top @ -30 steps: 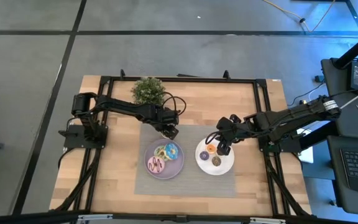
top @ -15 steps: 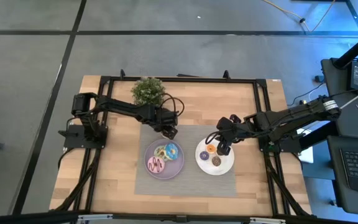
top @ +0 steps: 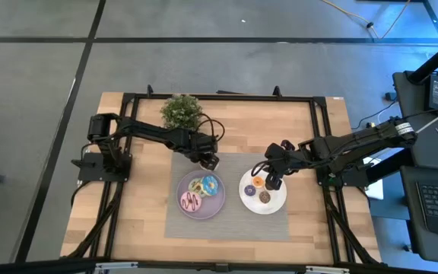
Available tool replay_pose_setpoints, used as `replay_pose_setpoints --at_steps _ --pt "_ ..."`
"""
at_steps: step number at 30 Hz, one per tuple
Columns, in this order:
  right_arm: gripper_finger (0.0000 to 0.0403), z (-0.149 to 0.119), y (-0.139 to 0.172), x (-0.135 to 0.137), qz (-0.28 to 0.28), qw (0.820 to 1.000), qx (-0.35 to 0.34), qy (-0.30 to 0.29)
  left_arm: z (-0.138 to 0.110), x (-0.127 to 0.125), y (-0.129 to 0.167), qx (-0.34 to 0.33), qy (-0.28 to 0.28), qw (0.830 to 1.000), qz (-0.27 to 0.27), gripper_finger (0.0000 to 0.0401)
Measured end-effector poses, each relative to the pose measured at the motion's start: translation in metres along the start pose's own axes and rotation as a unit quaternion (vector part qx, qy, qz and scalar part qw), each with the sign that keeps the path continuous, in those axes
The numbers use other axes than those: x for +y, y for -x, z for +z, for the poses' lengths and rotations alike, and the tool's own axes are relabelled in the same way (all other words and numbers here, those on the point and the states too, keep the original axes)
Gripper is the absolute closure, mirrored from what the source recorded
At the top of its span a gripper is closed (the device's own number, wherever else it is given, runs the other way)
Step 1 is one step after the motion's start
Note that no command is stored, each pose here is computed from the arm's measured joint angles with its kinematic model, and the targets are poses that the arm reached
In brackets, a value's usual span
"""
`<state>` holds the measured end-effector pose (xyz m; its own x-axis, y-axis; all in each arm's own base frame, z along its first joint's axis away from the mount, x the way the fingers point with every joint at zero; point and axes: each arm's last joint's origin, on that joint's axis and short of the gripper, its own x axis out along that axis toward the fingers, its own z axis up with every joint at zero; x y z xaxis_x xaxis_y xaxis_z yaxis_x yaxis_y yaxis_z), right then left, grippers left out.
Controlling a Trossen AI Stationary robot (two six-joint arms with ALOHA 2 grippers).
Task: Pick & Place donuts
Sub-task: Put the large black donut on the purple plate
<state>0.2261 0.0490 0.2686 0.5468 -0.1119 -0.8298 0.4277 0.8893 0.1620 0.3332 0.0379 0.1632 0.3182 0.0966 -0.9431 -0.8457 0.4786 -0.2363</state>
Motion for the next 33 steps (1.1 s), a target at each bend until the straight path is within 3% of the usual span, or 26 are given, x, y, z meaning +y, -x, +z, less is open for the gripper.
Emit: replay_pose_setpoints --at_steps 12,33 --pt "0.0276 0.0 0.0 0.0 0.0 1.0 0.0 0.0 0.003 0.002 0.0 -0.001 0.009 1.0 0.0 0.0238" --pt "0.0276 0.0 0.0 0.0 0.0 1.0 -0.001 0.011 -0.001 -0.004 -0.023 0.022 0.003 1.0 -0.013 0.0255"
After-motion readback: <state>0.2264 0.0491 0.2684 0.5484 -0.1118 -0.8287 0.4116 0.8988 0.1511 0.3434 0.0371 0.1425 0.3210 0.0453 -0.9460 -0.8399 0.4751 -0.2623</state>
